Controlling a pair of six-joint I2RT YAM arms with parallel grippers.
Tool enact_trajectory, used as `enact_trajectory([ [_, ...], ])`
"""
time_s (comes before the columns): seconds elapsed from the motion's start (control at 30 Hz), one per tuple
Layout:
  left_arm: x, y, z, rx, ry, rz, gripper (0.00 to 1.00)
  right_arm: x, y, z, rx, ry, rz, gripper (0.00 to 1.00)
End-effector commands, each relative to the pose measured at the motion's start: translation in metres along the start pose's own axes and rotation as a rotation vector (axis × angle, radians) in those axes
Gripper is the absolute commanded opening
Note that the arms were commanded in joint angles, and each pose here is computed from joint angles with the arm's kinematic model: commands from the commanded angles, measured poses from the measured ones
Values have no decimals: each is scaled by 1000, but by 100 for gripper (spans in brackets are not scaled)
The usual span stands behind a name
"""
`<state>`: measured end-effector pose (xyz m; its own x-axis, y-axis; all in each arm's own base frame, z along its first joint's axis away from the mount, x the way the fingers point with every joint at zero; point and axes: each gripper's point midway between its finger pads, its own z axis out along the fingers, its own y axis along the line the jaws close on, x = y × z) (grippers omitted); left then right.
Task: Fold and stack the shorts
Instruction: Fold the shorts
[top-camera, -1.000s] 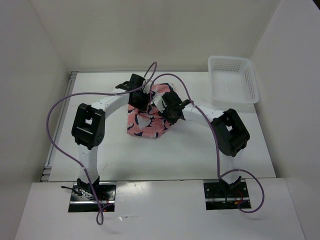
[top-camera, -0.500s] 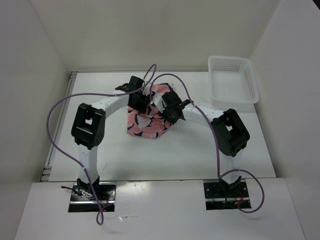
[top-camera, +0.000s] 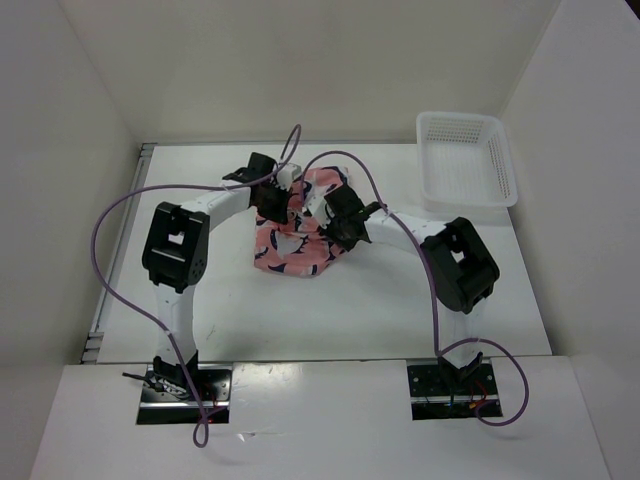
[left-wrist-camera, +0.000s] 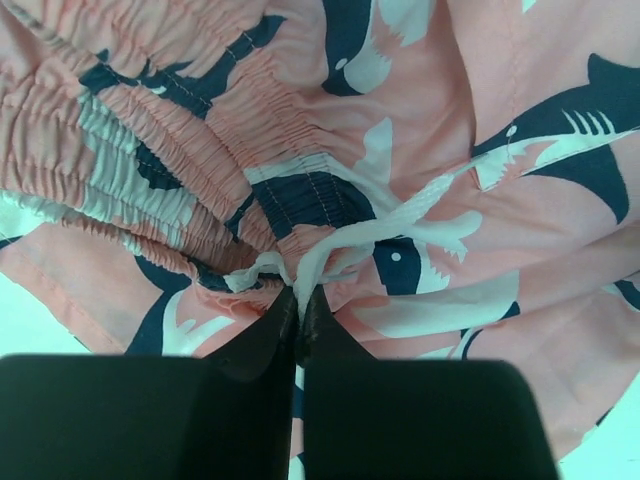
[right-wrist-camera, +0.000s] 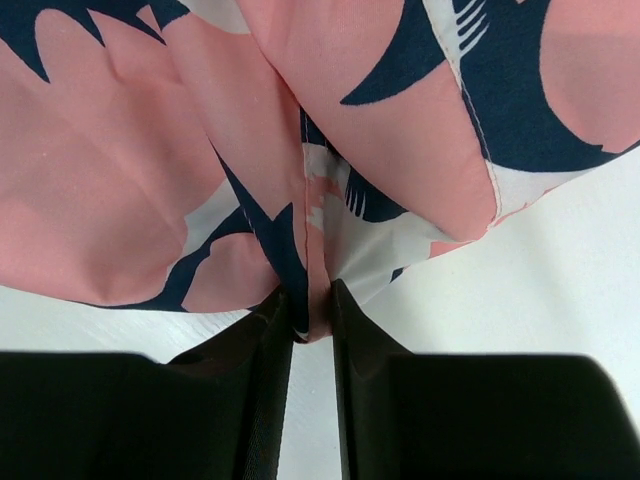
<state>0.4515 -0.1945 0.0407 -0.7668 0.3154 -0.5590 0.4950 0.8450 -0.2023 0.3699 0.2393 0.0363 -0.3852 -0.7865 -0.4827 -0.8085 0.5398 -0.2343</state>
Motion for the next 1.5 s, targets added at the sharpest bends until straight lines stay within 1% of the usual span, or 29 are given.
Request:
enact_trajectory([
  [0.0,3,-7,-4,62,1,-6,0,-6,1,3,1,-30,-6,24],
  [0.07,3,-6,-12,95,-1,-28,0,-3,2,5,-2,-21,-6,20],
  [0.1,8,-10,-13,115,21,-38,0,-3,2,5,-3,-21,-6,18],
  [0.17,0,-10,-31,144,-1,-51,0,-4,-1,6,11,-25,-6,12],
  [0.2,6,-13,-36,147,24,-62,0,0,-1,6,17,-12,-6,8],
  [0.23,-8,-11,-51,148,-10,-60,0,0,-1,6,17,-12,-6,3],
  [0.27,-13,-5,-60,137,-21,-72,0,0,-1,6,17,-12,-6,0],
  [0.3,-16,-3,-73,131,-18,-85,0,5,-1,7,21,0,-15,0],
  [0.33,-29,0,-83,134,-43,-85,0,2,-2,4,25,-8,-15,0],
  [0.4,-38,8,-109,113,-64,-106,0,6,-1,5,22,0,-26,0],
  [0.5,-42,9,-132,88,-65,-116,0,1,-3,-1,30,-18,-26,0],
  [0.53,-41,8,-134,89,-57,-120,0,6,1,0,14,-5,-35,0],
  [0.6,-26,5,-140,84,3,-146,0,4,0,-3,18,-13,-35,0],
  [0.67,7,3,-132,84,96,-186,0,3,1,-3,10,-17,-46,0],
  [0.77,45,9,-123,38,176,-211,0,-3,4,-7,-1,-30,-75,0],
  [0.83,57,11,-122,17,203,-218,0,-4,4,-10,0,-31,-75,0],
  [0.87,56,12,-121,15,188,-212,0,-6,7,-10,-5,-33,-82,0],
  [0.93,78,15,-113,-6,234,-224,0,-4,9,-11,-18,-26,-92,0],
  [0.97,84,15,-110,-4,245,-229,0,-6,8,-14,-13,-36,-103,5],
  [1.0,90,17,-107,-13,253,-230,2,-3,15,-14,-51,-28,-103,31],
  [1.03,102,16,-103,-9,275,-238,6,-4,17,-18,-65,-35,-103,44],
  [1.1,108,15,-102,-8,281,-240,13,-8,21,-24,-94,-49,-114,61],
  [1.17,112,18,-105,-24,282,-246,16,-20,18,-38,-90,-88,-106,62],
  [1.23,110,20,-107,-35,275,-242,21,-42,5,-62,-112,-180,-64,66],
  [1.3,105,23,-111,-41,255,-244,29,-65,-14,-85,-158,-303,44,74],
  [1.33,99,24,-116,-52,243,-238,31,-77,-23,-94,-156,-364,76,80],
  [1.37,96,23,-119,-54,230,-233,31,-91,-26,-101,-161,-407,96,80],
  [1.43,73,25,-131,-56,159,-220,33,-105,-32,-99,-168,-440,196,81],
  [1.47,62,26,-135,-40,128,-222,36,-110,-32,-88,-189,-433,236,81],
])
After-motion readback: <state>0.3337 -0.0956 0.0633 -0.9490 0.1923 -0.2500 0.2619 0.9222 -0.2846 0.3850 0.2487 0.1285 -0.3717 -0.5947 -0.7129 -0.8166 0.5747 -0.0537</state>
